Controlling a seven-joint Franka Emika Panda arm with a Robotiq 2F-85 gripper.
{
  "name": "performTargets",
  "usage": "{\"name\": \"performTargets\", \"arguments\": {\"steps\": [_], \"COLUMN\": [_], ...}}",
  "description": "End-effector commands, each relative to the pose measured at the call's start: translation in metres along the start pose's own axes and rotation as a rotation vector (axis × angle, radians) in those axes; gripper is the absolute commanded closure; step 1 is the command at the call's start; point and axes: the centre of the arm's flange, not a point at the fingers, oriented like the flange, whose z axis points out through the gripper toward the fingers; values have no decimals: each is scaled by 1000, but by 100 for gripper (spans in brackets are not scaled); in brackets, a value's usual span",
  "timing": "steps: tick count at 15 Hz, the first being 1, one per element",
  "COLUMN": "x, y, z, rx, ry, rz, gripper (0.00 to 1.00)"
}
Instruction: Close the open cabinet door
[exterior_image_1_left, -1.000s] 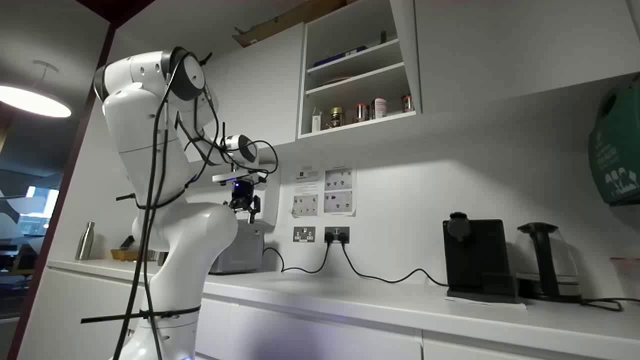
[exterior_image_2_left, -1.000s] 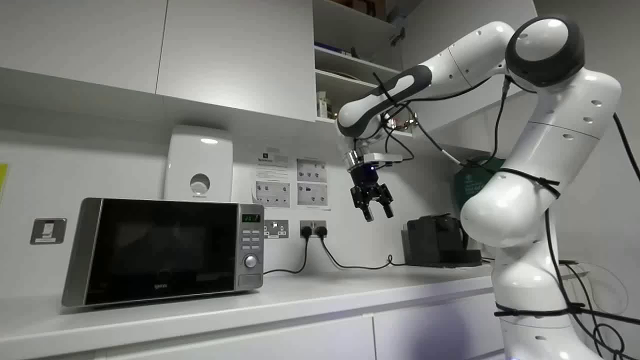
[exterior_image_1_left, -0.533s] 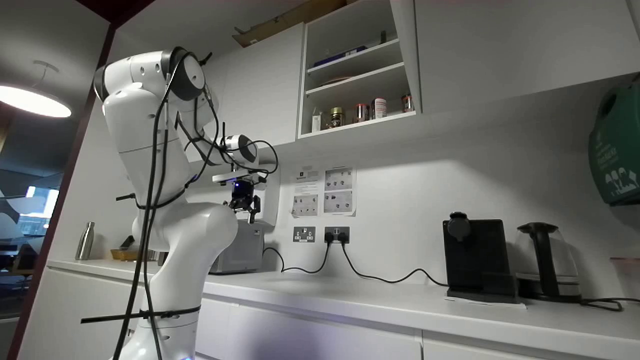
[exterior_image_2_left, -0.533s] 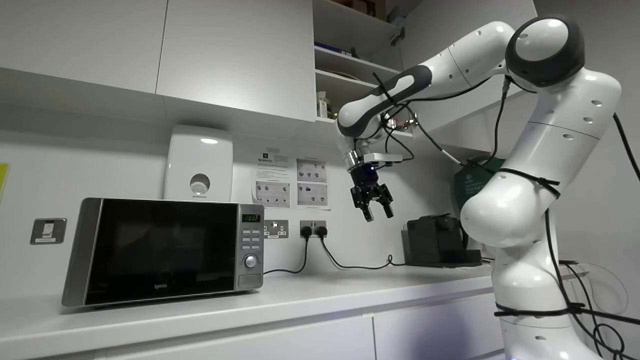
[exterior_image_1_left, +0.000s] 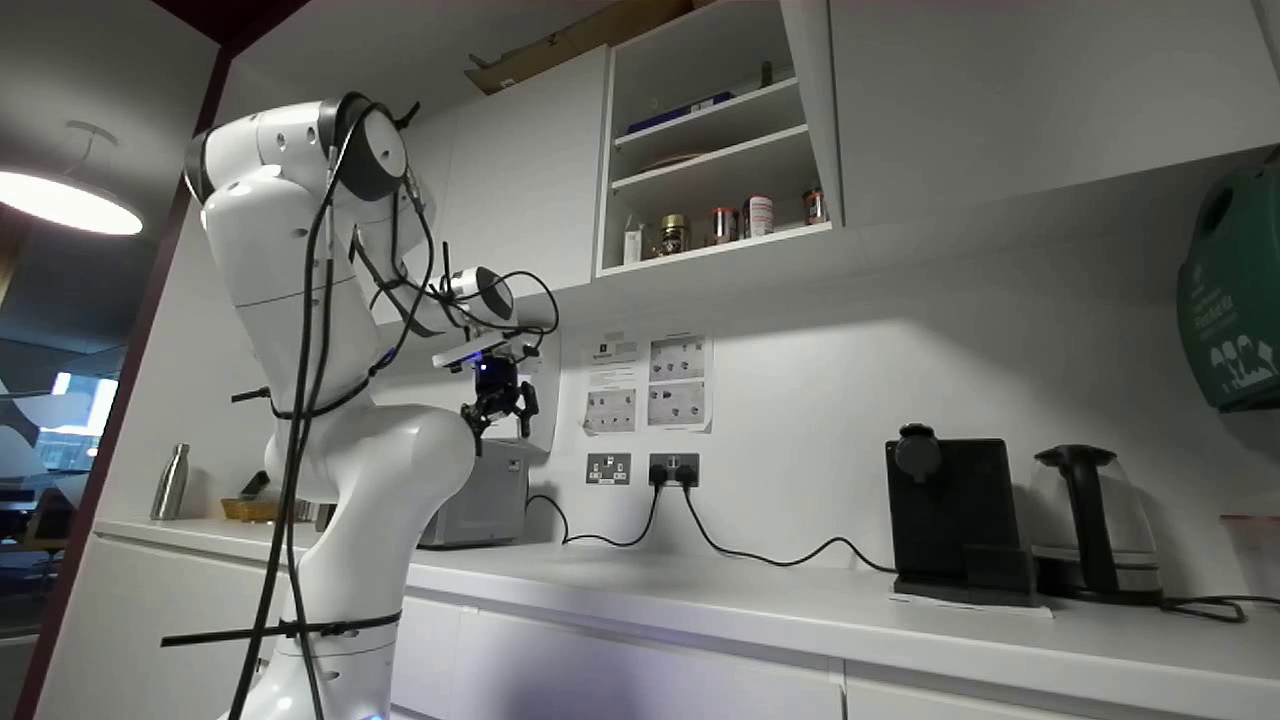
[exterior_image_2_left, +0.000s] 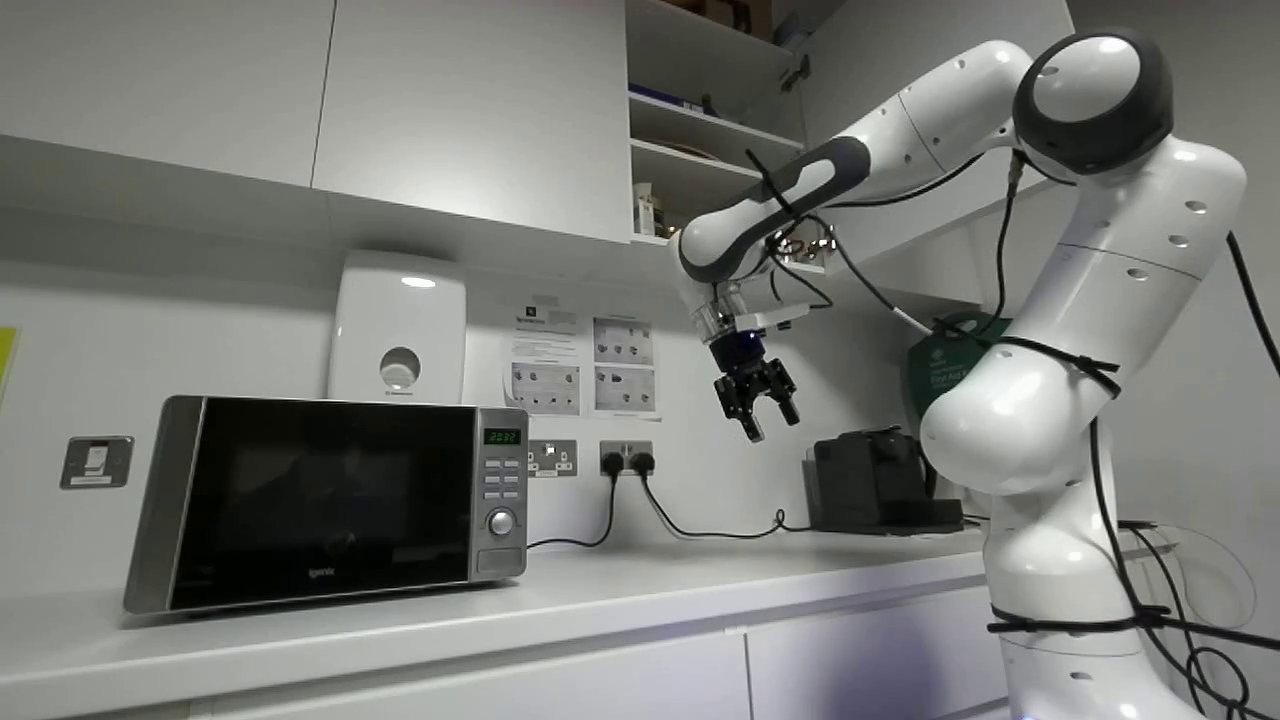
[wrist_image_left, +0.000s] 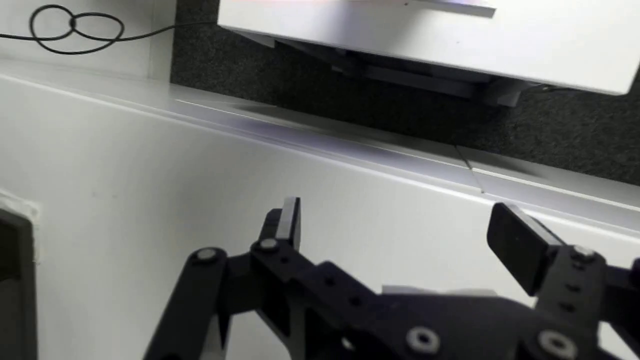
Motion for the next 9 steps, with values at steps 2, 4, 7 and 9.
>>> {"name": "performTargets", "arguments": {"steps": [2, 4, 7, 9], "x": [-10, -15, -36, -54], "y": [27, 43, 74, 92], "z": [-11, -17, -31, -43], "rx": [-201, -277, -315, -290], "ry": [43, 65, 97, 125], "rz": [124, 202, 359, 462], "gripper": [0, 0, 0, 0]}}
